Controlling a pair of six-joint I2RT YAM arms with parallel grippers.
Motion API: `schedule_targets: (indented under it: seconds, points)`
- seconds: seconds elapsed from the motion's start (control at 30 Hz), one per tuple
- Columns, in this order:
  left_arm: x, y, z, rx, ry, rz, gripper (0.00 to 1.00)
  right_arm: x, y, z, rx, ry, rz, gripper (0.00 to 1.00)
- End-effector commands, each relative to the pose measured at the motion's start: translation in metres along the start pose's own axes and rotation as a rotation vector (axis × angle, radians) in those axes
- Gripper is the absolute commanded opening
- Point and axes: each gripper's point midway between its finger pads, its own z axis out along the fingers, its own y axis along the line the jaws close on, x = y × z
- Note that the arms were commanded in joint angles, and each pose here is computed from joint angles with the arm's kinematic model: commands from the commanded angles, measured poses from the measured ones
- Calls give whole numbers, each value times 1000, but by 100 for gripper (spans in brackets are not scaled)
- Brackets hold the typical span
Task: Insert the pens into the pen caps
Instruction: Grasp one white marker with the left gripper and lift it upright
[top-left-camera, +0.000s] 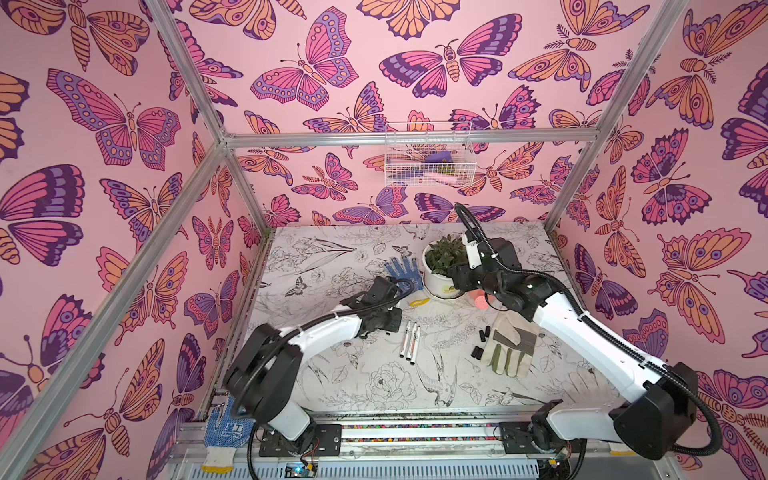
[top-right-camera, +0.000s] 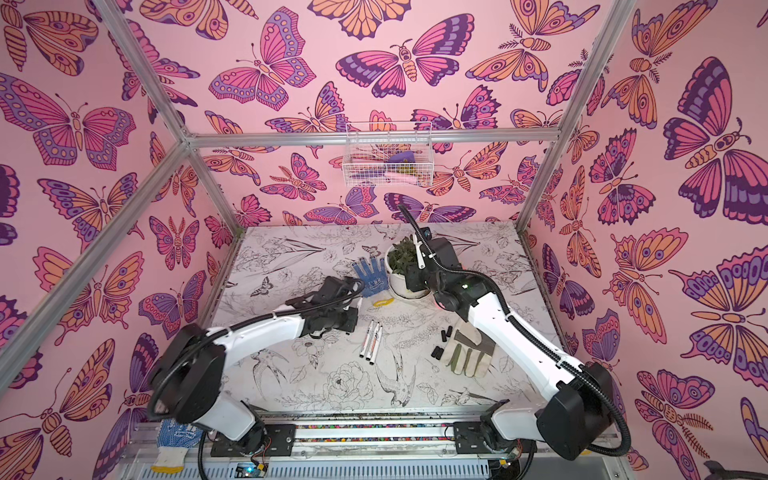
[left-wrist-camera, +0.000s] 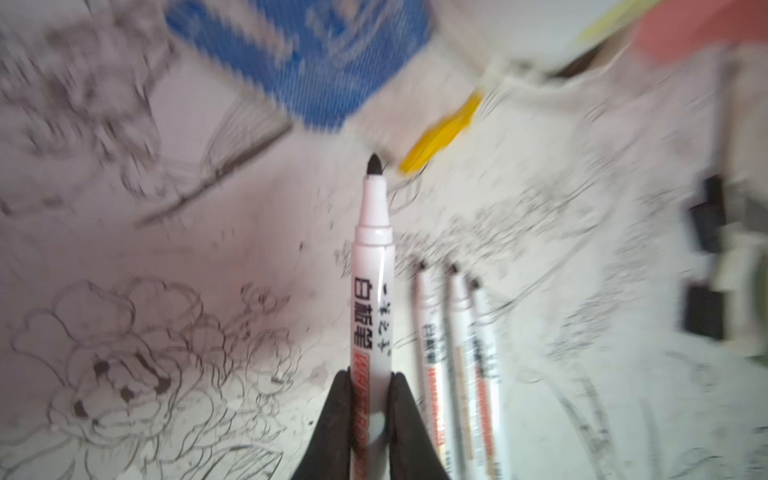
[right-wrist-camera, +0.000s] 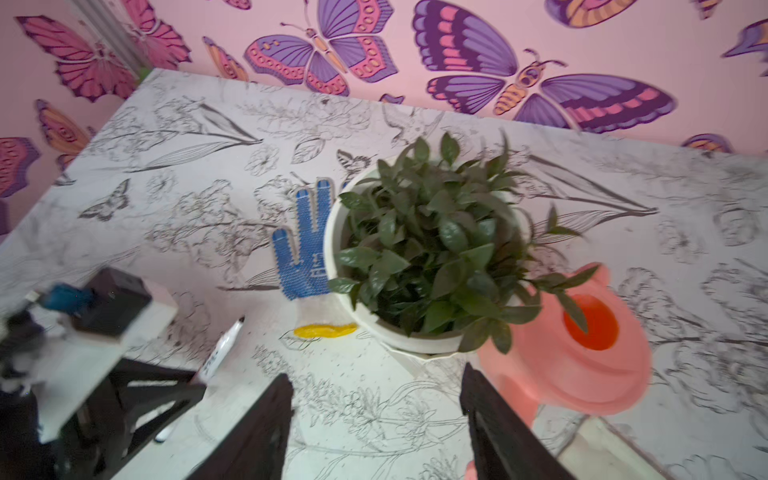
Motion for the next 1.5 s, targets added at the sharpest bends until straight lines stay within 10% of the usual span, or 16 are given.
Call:
schedule_targets:
  seconds: [0.0, 0.23, 0.63, 1.27, 1.47]
  points:
    - [-58, -35, -32, 179, -274, -3, 0, 3, 46, -7, -262, 14, 29, 66]
    - [-96, -61, -57, 309, -447, -69, 0, -8, 85, -8, -499, -13, 134, 66]
    - [-94, -91, -66, 362, -470, 22, 0, -16, 92, 10, -523, 5, 170, 59]
    - [-90, -109, -69, 411, -457, 70, 0, -21, 99, 16, -555, 17, 221, 10]
    - [-93, -108, -65, 408, -449, 73, 28, -24, 99, 9, -582, 12, 244, 7]
